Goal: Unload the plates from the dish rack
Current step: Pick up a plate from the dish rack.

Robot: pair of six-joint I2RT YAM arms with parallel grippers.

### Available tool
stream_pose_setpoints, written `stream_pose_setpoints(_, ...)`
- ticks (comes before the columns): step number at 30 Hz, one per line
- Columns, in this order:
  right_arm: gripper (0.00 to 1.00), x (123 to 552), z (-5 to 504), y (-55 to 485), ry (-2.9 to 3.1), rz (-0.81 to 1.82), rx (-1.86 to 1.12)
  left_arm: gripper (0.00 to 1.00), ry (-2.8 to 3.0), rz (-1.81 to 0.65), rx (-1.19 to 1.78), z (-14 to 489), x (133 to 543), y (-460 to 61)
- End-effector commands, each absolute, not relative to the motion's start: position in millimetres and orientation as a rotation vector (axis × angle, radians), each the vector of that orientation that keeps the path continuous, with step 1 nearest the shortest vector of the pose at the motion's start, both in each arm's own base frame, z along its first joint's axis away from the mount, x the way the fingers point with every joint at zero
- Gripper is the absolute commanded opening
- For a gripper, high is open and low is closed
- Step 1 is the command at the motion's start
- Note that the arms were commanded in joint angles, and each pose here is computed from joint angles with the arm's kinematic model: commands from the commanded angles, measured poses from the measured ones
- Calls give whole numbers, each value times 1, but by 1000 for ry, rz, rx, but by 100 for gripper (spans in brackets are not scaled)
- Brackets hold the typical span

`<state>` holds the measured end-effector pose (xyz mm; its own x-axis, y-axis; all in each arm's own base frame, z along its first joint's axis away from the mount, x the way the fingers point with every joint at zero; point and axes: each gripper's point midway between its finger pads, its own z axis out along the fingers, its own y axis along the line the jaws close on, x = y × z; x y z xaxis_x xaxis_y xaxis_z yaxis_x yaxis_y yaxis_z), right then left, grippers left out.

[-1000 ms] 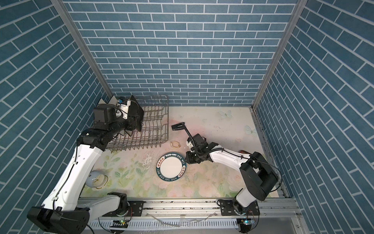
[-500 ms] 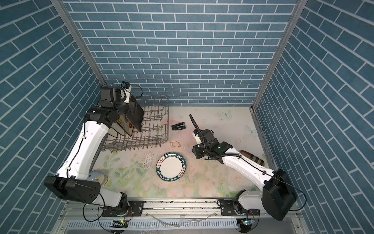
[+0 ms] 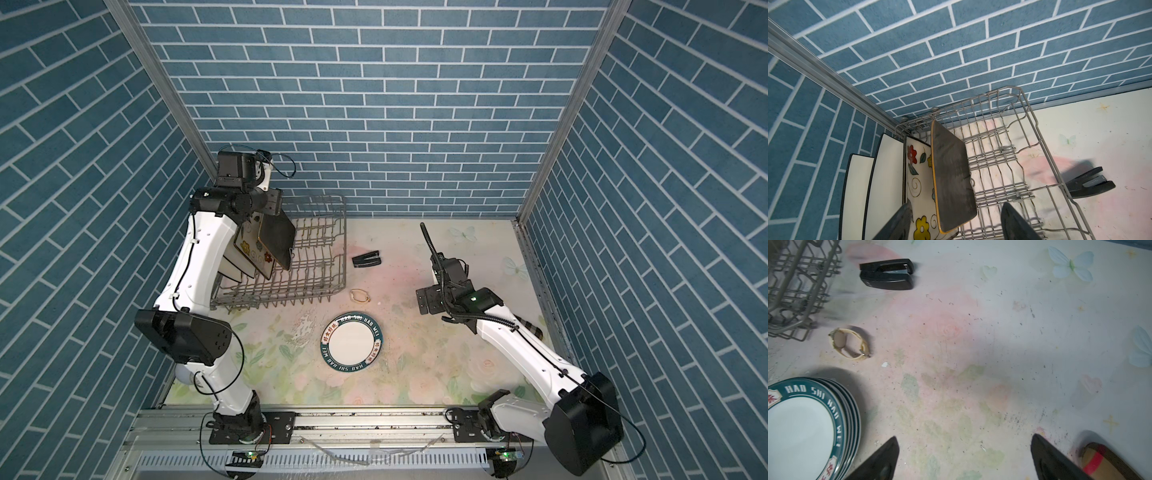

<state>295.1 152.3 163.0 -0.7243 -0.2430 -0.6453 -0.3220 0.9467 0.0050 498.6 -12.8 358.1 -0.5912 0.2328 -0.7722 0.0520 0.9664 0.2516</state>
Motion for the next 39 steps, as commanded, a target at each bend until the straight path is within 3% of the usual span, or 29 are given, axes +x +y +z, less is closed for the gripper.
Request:
stream_pose_setpoints(1,99,305,177,143,2407,129,-345,71,2248,241,201,351,499,-2)
stream_pose_setpoints(17,99,340,191,163,2380,433,-296,69,2459,182,155,285,520,21)
stream_pose_setpoints(34,99,355,198,182,2298,529,-390,68,2540,223,93,238,543,42)
stream_pose_setpoints(39,91,365,193,189,2315,543,-409,67,2563,219,80,222,549,44)
